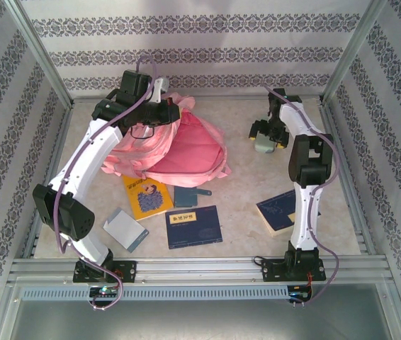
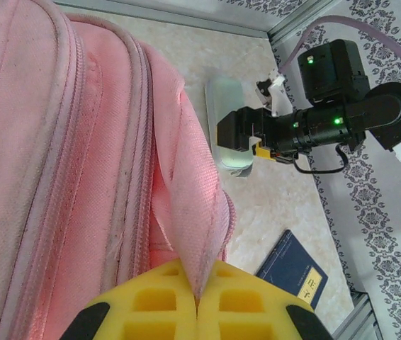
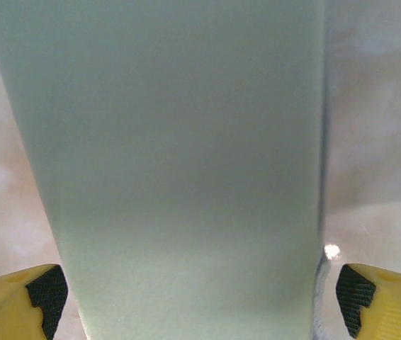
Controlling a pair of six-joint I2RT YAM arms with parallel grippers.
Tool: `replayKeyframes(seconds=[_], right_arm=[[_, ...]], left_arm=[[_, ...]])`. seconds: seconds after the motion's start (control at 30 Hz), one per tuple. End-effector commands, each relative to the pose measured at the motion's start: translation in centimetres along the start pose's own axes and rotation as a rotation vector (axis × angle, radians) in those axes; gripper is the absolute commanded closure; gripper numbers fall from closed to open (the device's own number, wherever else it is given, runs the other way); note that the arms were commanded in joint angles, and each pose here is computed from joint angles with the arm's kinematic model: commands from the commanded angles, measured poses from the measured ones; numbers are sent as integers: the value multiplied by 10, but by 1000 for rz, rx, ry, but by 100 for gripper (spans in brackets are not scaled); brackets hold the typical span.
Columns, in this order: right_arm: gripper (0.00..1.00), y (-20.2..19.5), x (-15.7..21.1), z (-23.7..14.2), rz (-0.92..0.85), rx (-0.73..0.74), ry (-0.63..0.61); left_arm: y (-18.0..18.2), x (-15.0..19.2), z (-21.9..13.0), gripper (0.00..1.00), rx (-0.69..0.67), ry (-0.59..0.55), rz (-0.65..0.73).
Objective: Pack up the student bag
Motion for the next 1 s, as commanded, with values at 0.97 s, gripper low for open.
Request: replayKeyframes(seconds=[0.97], right_arm=[[24,12,-15,-10,21,83,-40]], left_arm=[[-22,-28,-14,100,57,-109,84]])
Point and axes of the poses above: each hand's point on the last joint's axis, 136 mm out from that joint toward the fingers, its own z axis out along the fingers, its own y axis along the line the jaws close on, x = y × z, the point moved 4 cm from there along -z, back along the fingers, and after that the axes turned 12 degrees about z, right-handed, at the moved point
